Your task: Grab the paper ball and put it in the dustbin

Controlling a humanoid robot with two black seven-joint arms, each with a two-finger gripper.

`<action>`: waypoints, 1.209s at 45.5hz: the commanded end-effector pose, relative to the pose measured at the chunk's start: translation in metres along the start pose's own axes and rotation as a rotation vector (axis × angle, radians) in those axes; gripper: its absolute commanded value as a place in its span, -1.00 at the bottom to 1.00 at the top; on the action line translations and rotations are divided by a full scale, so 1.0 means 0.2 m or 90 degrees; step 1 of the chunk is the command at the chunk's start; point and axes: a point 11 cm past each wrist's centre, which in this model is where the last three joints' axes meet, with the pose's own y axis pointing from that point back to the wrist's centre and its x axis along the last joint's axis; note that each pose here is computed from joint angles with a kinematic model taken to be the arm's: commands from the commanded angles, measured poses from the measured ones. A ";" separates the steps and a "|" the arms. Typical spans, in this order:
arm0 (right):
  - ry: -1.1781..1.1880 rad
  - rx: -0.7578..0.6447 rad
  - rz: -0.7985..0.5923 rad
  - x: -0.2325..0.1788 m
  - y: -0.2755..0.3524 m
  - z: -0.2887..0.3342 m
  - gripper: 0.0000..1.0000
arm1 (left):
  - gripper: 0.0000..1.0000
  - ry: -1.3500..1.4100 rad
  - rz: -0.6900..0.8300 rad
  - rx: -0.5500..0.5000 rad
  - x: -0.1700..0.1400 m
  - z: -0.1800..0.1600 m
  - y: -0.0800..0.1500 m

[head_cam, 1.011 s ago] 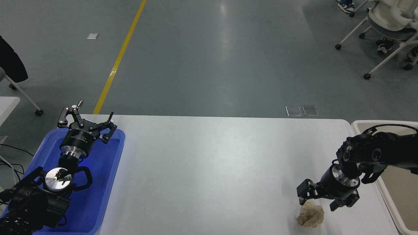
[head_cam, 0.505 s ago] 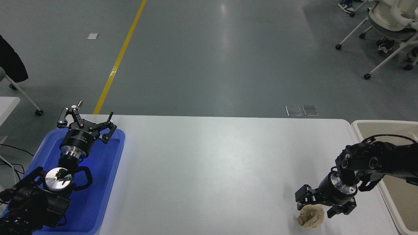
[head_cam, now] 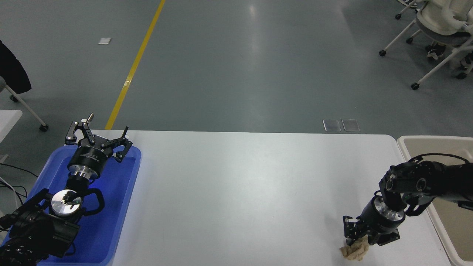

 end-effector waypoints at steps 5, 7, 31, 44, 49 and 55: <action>0.015 0.013 0.086 0.23 0.50 -0.06 -1.00 | 1.00 0.000 0.002 0.000 0.00 0.00 0.00; 0.023 0.015 0.109 0.26 0.58 -0.09 -1.00 | 1.00 0.000 0.000 -0.001 0.00 0.00 0.00; 0.079 0.023 0.308 0.42 1.31 -0.28 -1.00 | 1.00 -0.001 0.001 -0.001 0.00 0.00 0.00; 0.076 0.019 0.351 0.42 1.47 -0.26 -1.00 | 1.00 0.001 0.000 0.001 0.00 0.00 0.00; 0.070 0.017 0.355 0.43 1.47 -0.24 -1.00 | 1.00 0.000 0.000 0.000 0.00 0.00 0.00; 0.035 0.010 0.372 0.48 1.47 -0.13 -1.00 | 1.00 0.000 0.000 0.000 0.00 0.00 0.00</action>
